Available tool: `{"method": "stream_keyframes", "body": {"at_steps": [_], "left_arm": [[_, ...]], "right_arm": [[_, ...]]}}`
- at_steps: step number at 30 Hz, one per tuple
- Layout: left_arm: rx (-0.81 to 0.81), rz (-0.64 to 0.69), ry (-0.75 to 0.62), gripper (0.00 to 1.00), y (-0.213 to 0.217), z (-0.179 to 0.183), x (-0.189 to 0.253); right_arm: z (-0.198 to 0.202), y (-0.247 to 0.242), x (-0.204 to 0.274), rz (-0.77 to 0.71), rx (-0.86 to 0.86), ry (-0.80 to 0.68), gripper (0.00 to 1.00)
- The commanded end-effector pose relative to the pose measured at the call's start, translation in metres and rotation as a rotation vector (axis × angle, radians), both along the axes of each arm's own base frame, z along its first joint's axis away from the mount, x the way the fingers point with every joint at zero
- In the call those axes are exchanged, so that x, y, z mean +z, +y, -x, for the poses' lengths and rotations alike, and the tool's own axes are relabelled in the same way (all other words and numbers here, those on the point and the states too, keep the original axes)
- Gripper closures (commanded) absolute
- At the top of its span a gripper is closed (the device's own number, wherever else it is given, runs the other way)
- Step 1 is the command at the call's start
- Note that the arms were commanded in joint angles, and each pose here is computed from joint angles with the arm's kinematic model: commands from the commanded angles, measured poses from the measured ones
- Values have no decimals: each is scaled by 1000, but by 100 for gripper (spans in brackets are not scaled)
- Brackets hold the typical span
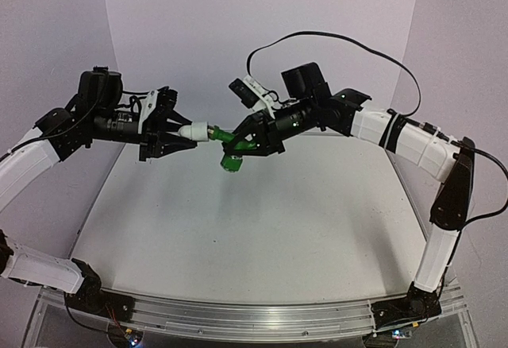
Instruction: Install the water faucets
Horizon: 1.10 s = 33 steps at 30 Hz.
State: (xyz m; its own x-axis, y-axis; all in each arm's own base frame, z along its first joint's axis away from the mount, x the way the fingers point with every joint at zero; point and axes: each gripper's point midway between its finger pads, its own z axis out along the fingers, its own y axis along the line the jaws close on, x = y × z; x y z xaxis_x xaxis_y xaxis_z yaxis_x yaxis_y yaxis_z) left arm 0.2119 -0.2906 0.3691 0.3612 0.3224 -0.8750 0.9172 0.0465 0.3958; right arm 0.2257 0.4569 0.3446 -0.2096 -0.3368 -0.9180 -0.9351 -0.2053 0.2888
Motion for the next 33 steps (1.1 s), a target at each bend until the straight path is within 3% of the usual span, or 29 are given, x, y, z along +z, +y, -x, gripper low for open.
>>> {"method": "stream_keyframes", "body": {"at_steps": [1, 4, 12, 18, 24, 33], "left_arm": [[19, -17, 170, 100, -14, 4, -44], [115, 37, 271, 100, -9, -2, -54], [395, 152, 475, 100, 20, -31, -78], [479, 197, 555, 100, 28, -45, -90], [483, 208, 639, 100, 20, -55, -102], [451, 241, 665, 100, 18, -48, -95]], "right_arm": [[-12, 4, 37, -89, -228, -219, 100], [-42, -17, 7, 25, -436, -323, 100], [-68, -69, -91, 307, -669, -385, 100], [-76, -82, -133, 295, -785, -355, 100], [-78, -75, -159, 125, -814, -377, 100], [-87, -50, -226, 148, -766, -332, 100]]}}
